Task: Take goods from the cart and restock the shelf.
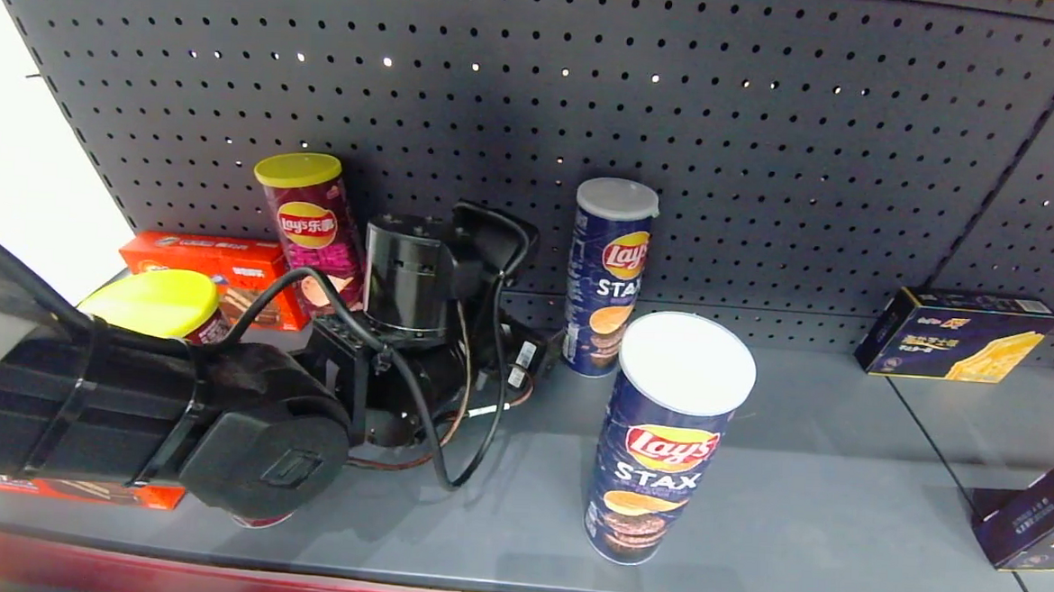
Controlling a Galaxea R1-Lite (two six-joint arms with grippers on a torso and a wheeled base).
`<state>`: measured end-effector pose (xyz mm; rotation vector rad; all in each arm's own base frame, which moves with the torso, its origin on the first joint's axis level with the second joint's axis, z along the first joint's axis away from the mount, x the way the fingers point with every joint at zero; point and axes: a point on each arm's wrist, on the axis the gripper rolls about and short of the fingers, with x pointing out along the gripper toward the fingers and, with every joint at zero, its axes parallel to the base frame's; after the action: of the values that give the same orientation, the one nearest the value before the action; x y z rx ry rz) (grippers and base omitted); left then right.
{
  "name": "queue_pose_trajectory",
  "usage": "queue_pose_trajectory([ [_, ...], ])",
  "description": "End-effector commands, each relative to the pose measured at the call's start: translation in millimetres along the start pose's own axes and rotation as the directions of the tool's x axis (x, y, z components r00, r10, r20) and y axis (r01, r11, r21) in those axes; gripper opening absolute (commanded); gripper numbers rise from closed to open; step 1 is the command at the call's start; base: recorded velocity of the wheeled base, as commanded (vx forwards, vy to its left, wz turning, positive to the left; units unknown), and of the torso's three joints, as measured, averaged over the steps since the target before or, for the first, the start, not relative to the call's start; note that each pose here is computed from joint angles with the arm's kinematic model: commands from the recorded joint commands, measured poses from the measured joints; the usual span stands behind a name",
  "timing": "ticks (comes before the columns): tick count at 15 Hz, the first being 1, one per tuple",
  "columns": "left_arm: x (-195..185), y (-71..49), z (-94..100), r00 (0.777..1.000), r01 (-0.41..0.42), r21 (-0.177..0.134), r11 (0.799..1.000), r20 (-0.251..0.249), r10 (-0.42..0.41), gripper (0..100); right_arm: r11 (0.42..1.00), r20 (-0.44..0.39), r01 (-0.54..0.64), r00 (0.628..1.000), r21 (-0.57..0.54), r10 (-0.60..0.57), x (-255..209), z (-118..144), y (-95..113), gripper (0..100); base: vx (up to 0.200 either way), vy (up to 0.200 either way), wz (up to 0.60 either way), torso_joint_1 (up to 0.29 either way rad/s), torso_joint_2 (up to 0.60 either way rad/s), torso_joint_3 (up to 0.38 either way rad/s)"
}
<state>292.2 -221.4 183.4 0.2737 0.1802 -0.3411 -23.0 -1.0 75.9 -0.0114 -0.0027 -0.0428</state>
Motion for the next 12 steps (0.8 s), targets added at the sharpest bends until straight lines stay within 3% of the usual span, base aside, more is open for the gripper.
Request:
queue_pose_trajectory([
  [1, -10, -2.6, 3.9, 1.0, 0.015, 0.001, 1.0, 0.013, -0.015, 100, 1.0, 0.0, 0.0, 1.0, -0.001, 0.0, 0, 0, 0, 100, 0.0, 0.0, 0.0, 0.0, 0.0, 0.0],
  [3, -13, -5.6, 8.1, 0.999, 0.021, -0.006, 1.0, 0.045, -0.02, 100, 1.0, 0.0, 0.0, 1.0, -0.001, 0.0, 0, 0, 0, 100, 0.0, 0.0, 0.0, 0.0, 0.0, 0.0],
  [4, -16, -12.5, 8.3, 0.997, 0.034, -0.008, 0.999, 0.065, -0.034, 100, 1.0, -0.001, 0.0, 1.0, -0.001, 0.0, 0, 0, 0, 100, 0.0, 0.0, 0.0, 0.0, 0.0, 0.0],
  [7, -32, -23.0, 3.1, 0.996, 0.062, 0.004, 0.998, 0.067, -0.062, 100, 1.0, -0.001, 0.0, 1.0, -0.001, 0.0, 0, 0, 0, 100, 0.0, 0.0, 0.0, 0.0, 0.0, 0.0],
  [12, -61, -23.2, 4.3, 0.992, 0.095, 0.006, 0.995, 0.088, -0.095, 100, 1.0, -0.001, 0.0, 1.0, -0.001, 0.0, 0, 0, 0, 100, 0.0, 0.0, 0.0, 0.0, 0.0, 0.0],
])
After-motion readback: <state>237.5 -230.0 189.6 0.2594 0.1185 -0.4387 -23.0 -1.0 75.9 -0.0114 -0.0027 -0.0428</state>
